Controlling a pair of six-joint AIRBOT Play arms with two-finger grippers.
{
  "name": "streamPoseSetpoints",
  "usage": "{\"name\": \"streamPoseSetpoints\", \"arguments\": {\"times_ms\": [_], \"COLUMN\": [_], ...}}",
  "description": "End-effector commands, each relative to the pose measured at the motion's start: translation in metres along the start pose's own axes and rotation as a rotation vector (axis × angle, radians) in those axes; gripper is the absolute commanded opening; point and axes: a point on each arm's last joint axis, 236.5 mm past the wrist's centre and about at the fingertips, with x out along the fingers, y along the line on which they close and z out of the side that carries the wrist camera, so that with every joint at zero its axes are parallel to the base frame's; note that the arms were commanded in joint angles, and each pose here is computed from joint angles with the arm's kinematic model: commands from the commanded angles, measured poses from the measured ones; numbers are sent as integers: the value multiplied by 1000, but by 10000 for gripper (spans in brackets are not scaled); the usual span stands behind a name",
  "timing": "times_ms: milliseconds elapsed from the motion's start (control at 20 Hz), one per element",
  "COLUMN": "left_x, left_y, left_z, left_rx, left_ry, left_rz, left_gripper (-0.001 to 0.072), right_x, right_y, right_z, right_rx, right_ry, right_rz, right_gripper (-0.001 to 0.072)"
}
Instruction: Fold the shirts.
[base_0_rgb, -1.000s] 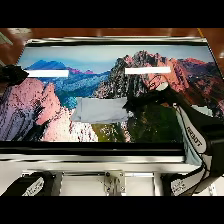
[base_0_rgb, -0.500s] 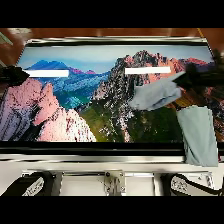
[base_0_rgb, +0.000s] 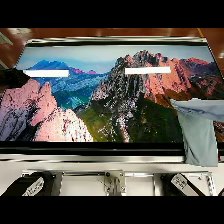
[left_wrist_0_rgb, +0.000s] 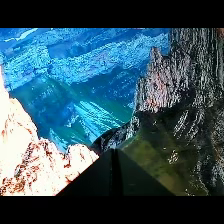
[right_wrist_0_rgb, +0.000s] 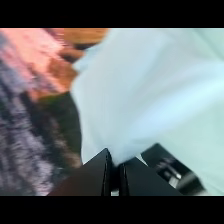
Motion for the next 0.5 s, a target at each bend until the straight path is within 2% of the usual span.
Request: {"name": "streamPoseSetpoints", "arguments": {"times_ms": [0,200,450], "left_x": [0,0,0], "left_y": [-1,-1,-2], "left_z": [-5,-10,-10], "left_rx": [3,3,3], "left_ry": [21,41,41], "left_rz": [-3,-6,-7], "left_gripper": [38,38,38], "right_x": [-16,-11,47], "right_y": [-72,-124,-155], "right_z": [-21,-66,-148], "right_rx": [92,105,253], "right_ry": [60,146,249], "right_rz": [-265,-459,-498], "right_gripper": [60,60,61]}}
